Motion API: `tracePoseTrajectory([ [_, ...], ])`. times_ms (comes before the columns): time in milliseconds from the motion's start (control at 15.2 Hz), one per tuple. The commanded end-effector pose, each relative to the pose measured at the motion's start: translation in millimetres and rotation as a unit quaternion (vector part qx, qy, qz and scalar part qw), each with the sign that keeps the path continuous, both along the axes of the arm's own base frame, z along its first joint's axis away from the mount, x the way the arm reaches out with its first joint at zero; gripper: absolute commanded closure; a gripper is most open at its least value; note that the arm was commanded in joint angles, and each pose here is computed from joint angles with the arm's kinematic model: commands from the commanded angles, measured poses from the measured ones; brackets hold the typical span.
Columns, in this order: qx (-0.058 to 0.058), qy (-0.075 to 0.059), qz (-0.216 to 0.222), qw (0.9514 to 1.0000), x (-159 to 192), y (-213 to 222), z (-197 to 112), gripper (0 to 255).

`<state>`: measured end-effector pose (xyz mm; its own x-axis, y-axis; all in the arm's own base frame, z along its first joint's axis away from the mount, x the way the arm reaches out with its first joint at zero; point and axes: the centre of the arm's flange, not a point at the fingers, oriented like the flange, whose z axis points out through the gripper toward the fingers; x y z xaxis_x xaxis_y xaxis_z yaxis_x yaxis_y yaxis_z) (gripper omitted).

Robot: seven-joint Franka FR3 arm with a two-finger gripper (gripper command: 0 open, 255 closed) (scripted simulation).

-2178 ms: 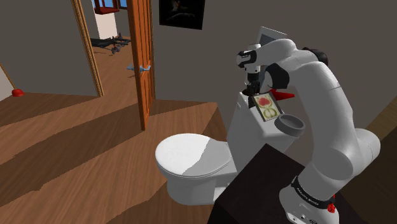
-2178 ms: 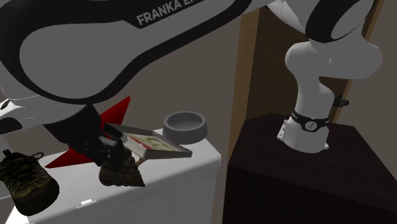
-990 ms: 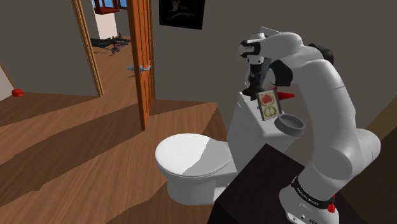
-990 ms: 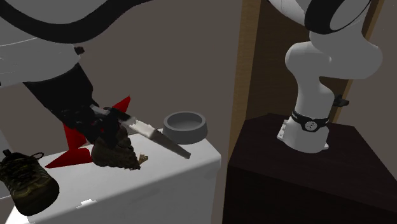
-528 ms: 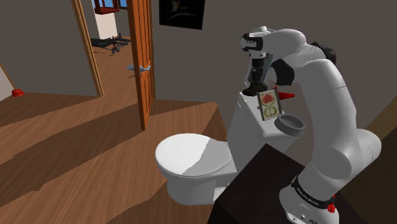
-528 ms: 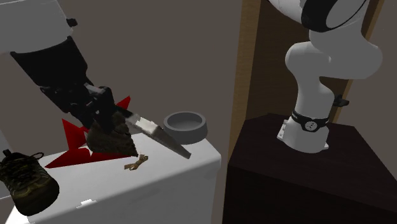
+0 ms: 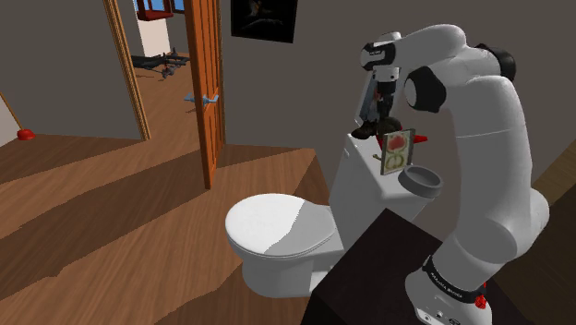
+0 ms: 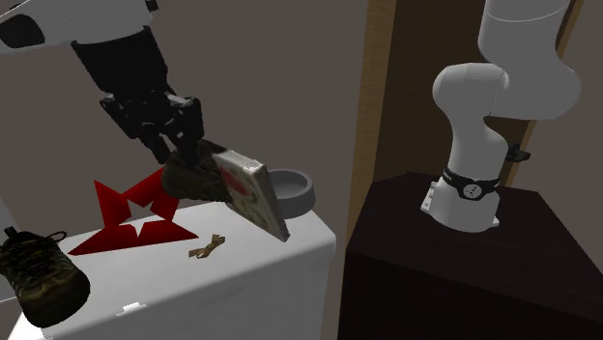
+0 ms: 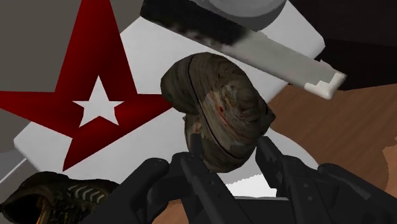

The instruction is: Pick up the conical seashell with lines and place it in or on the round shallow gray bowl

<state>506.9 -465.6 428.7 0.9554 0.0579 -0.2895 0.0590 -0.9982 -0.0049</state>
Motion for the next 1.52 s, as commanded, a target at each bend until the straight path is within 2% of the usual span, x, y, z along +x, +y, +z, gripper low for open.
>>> tracePoseTrajectory([
  [0,0.001,0.000,0.000,1.0000,-26,3,5,255],
  [990,0.001,0.000,0.000,1.0000,-220,21,41,255],
  [1452,0.001,0.000,0.000,1.0000,-228,22,10,255],
])
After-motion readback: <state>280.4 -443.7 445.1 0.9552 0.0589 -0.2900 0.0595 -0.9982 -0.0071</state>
